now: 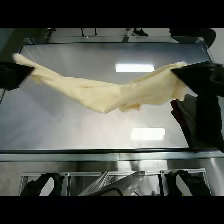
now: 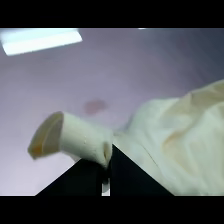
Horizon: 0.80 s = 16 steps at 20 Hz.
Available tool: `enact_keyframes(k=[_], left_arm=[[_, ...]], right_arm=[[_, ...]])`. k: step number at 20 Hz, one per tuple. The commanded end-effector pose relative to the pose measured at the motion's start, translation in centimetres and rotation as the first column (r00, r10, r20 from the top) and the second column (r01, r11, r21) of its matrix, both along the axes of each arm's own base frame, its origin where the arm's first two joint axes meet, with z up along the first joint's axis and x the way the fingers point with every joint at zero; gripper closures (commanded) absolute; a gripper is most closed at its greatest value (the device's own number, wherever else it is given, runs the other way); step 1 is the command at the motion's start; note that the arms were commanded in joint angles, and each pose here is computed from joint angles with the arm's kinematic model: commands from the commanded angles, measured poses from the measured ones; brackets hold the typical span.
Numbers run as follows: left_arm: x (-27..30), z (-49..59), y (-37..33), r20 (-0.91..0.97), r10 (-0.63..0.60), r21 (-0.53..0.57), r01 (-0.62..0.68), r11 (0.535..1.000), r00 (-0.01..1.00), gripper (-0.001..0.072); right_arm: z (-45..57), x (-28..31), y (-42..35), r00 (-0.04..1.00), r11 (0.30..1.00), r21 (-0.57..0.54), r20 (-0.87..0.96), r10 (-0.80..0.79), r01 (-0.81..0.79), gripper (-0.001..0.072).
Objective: Fold the shirts.
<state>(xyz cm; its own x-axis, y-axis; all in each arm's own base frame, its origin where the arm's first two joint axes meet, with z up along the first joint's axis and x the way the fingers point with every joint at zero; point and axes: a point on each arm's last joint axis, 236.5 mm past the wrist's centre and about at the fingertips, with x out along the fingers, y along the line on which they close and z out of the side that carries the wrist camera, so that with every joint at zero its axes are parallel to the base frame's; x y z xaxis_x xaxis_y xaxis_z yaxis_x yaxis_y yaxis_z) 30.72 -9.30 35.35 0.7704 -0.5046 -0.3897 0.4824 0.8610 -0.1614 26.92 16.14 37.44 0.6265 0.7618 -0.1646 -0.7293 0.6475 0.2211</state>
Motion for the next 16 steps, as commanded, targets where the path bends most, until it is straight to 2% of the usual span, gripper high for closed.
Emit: enact_keyframes(k=[1,3,6,9,11,13,16], left_arm=[[-5.3,8.8,1.4,0.270,0.101,0.066,-0.123,0.990,0.957,0.0694],[-4.3,11.1,2.5,0.293,0.135,0.051,-0.156,0.986,0.947,0.0694],[-0.6,11.7,2.1,0.264,0.078,0.036,-0.090,0.995,0.961,0.0694],[6.1,4.5,0.3,0.033,-0.041,0.018,0.040,0.999,0.999,0.0694],[11.1,-3.7,-1.3,-0.169,-0.114,-0.014,0.114,0.993,0.979,0.0693],[14.6,-12.9,-2.8,-0.365,-0.173,-0.050,0.166,0.985,0.915,0.0693],[18.1,-26.9,-4.2,-0.586,-0.206,-0.094,0.187,0.978,0.784,0.0693]], right_arm=[[7.8,-5.0,-2.8,0.909,0.970,-0.021,0.355,-0.218,0.241,0.0693],[10.3,-4.7,-4.2,0.860,0.949,-0.012,0.426,-0.281,0.316,0.0693],[10.4,-0.7,-4.5,0.886,0.953,-0.035,0.378,-0.267,0.302,0.0693],[2.5,7.9,-4.7,0.972,0.971,-0.095,0.105,-0.209,0.219,0.0693],[-5.6,12.6,-3.7,0.980,0.986,-0.125,-0.152,-0.130,0.112,0.0692],[-15.1,16.2,-2.6,0.915,0.992,-0.125,-0.398,-0.064,0.015,0.0692],[-29.7,19.3,-1.2,0.734,0.995,-0.092,-0.678,-0.030,-0.045,0.0692]])
